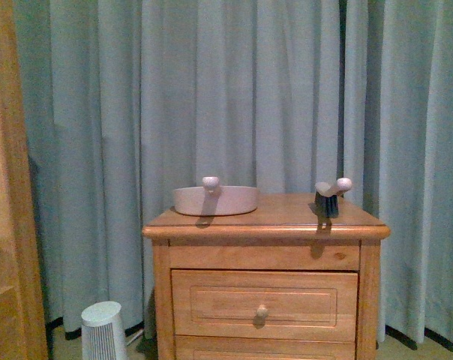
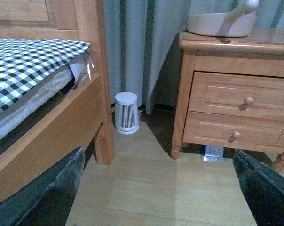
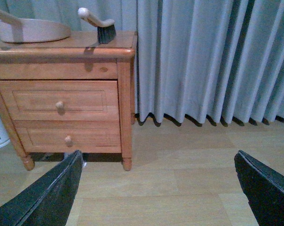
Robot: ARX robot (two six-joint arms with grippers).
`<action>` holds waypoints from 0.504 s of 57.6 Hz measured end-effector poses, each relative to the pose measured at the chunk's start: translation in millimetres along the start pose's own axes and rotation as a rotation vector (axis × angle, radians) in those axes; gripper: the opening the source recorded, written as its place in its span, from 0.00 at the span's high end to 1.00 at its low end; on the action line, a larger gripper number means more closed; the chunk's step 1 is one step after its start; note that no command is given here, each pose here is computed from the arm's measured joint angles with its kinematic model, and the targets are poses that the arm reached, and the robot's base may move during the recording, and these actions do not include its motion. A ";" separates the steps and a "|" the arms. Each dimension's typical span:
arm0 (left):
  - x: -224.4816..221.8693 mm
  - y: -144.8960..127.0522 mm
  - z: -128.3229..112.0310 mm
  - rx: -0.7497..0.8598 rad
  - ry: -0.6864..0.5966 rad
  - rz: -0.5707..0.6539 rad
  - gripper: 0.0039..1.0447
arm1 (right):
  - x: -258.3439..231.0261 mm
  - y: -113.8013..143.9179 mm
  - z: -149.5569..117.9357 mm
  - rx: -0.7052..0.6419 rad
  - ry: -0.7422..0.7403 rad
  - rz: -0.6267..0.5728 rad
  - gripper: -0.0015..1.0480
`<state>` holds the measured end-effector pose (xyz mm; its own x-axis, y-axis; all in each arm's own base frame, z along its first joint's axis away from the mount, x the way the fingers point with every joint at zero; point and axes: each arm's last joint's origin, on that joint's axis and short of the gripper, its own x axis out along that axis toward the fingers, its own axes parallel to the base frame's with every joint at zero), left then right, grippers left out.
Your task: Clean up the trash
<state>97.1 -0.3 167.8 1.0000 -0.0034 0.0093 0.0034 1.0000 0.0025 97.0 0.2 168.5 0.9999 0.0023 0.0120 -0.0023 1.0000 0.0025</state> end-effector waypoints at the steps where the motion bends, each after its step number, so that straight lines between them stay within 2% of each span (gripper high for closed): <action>1: 0.0 0.0 0.1 0.000 0.000 0.000 0.07 | 0.0 0.0 0.0 0.000 0.000 0.000 0.07; 29: 0.0 0.0 0.0 0.000 0.000 0.000 0.07 | 0.0 0.0 0.0 0.000 0.000 0.000 0.07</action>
<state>97.1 -0.4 167.8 0.9999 -0.0038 0.0093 0.0038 1.0000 0.0025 97.0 0.2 168.5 0.9999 0.0023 0.0120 -0.0023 1.0000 0.0025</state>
